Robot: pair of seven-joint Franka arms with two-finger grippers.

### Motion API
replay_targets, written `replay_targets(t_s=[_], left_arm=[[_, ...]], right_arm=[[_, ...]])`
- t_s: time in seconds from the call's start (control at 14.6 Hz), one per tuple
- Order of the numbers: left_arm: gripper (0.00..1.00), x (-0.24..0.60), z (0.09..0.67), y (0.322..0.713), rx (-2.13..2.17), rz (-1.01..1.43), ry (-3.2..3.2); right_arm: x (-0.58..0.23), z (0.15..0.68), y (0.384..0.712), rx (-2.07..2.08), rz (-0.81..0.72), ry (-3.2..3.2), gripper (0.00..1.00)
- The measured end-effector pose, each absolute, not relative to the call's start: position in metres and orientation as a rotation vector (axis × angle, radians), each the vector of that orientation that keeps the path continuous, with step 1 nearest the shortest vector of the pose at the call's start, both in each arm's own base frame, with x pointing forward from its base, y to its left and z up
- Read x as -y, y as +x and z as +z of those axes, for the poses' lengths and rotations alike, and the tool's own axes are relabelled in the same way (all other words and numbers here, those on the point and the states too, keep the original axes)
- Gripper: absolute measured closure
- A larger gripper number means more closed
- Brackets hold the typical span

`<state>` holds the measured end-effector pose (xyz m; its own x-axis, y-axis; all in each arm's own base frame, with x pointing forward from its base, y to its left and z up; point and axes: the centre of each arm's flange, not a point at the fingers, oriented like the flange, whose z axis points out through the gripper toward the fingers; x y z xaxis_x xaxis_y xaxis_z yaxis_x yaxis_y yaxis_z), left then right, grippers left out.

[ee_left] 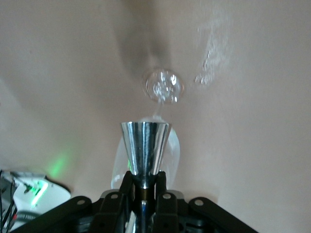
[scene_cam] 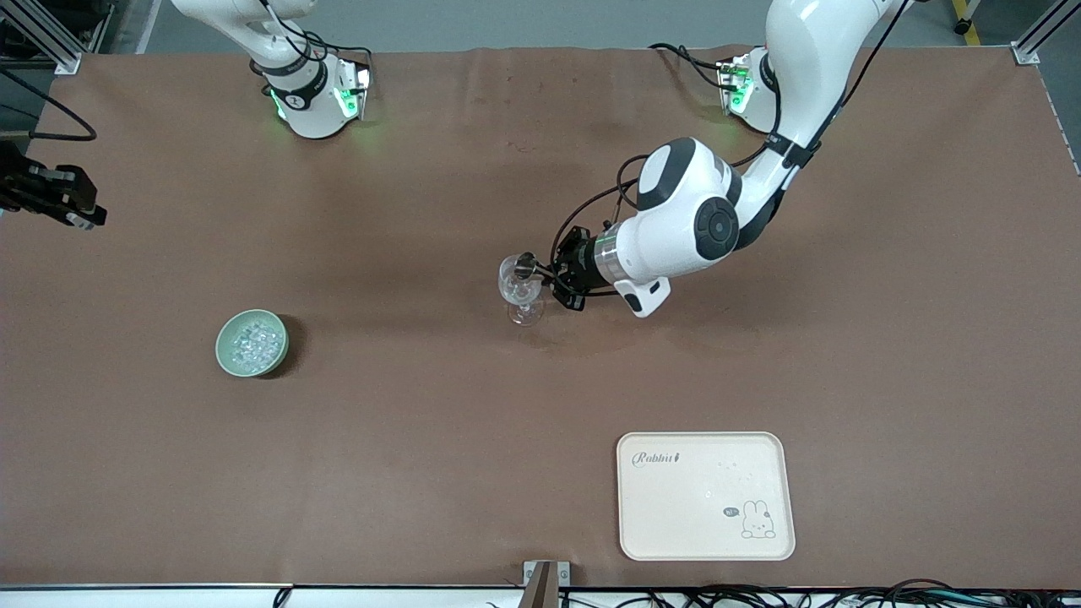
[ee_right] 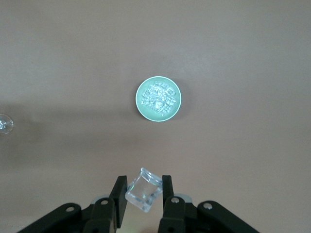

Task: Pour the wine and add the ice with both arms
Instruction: 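Carry the jigger with the left gripper while the right gripper lowers the ice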

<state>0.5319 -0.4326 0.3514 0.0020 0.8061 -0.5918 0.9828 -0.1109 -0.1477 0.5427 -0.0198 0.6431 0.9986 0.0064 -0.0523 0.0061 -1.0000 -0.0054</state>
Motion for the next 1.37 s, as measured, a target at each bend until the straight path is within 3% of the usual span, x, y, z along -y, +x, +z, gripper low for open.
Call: replay_targets(t_s=[0.34,0.82,1.37], left_arm=[[0.79,0.395,0.357,0.564,-1.736,-0.876,1.864],[0.79,0.266,0.361,0.669,-1.686,-0.940,1.555],[0.79,0.115,0.281,0.744,-1.661,-0.894,1.265]], right_arm=[[-0.053,0.638,0.540,-0.010,0.101,-3.135,0.67],[-0.219,0.622,0.515,-0.056,-0.014,-3.123,0.67],[-0.413,0.519,0.479,-0.084,-0.060,-3.103,0.67]])
